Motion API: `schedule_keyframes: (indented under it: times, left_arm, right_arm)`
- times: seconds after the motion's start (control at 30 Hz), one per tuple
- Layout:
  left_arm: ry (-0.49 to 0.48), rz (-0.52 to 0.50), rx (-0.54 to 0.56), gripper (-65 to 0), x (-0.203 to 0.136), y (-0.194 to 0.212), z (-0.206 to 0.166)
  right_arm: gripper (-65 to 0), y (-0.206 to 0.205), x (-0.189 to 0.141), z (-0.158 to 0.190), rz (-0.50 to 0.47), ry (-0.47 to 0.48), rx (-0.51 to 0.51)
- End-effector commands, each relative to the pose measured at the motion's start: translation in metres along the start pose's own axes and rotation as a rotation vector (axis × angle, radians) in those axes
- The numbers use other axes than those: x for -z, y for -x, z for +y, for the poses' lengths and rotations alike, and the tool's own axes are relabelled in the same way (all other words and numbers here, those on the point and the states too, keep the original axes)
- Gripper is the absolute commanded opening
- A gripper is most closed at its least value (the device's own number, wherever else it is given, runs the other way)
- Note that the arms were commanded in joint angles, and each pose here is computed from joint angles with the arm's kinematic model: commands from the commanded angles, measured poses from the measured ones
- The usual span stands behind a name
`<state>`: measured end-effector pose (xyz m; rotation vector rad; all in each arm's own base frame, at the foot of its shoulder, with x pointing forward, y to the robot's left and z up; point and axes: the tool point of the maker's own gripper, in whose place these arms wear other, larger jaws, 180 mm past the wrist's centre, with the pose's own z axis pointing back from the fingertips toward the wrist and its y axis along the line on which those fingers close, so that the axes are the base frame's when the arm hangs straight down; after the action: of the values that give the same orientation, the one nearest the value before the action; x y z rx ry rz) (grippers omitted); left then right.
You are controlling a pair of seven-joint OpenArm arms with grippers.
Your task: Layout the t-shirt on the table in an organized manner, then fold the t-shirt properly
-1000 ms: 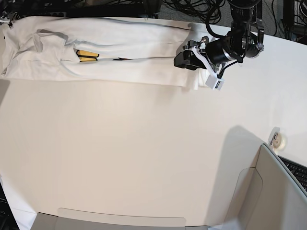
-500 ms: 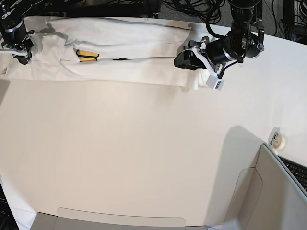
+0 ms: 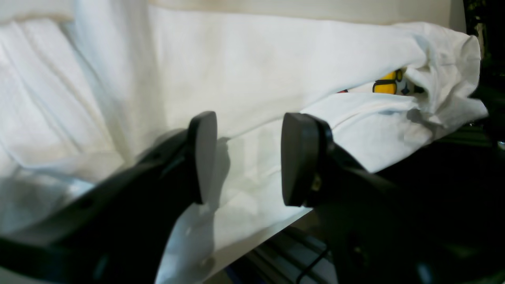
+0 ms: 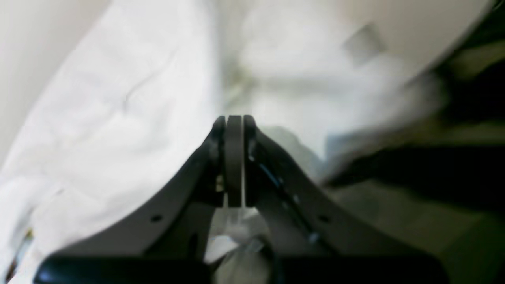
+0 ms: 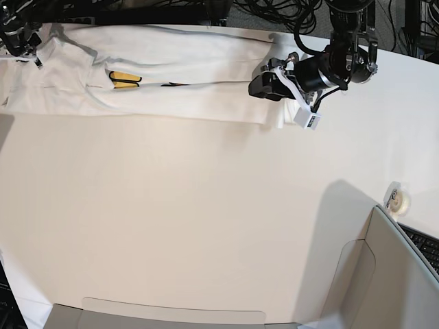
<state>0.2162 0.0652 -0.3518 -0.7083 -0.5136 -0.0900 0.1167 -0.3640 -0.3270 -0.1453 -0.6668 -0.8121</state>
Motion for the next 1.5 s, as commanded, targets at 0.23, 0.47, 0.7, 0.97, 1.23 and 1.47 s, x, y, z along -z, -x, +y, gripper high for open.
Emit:
schedule_keyframes:
  times: [0.23,0.47,0.7,0.97,1.23,1.47]
  left_arm:
    - [0.013,-0.022,0.015,-40.4,-0.003,-0.007,-0.004]
    - [0.019,-0.019,0.013,-40.4,-0.002,-0.006,-0.006]
    - [0.014,-0.012,0.0,-40.4,-0.002,0.001,-0.004]
    - [0.013,-0.013,0.0,-40.4,-0.003,0.001,-0.004]
    - [0.009,-0.015,-0.001,-40.4,-0.004,0.0,-0.002]
    - [-0.048,-0.144,-0.069,-35.4,-0.037,-0.031,0.029]
  right_arm:
    - [-65.0,-0.059,-0.027,-0.053,-0.139,0.134,-0.057]
    - [-65.0,-0.037,-0.024,-0.004,-0.12,-0.15,0.09]
    - [-65.0,-0.013,-0.016,0.054,-0.071,-0.361,0.194]
    - [-65.0,0.003,0.0,0.039,-0.024,-0.191,0.104]
    - [-65.0,-0.008,-0.015,-0.019,-0.09,-0.027,0.17]
    - [-65.0,-0.013,-0.018,-0.014,-0.111,-0.082,0.201]
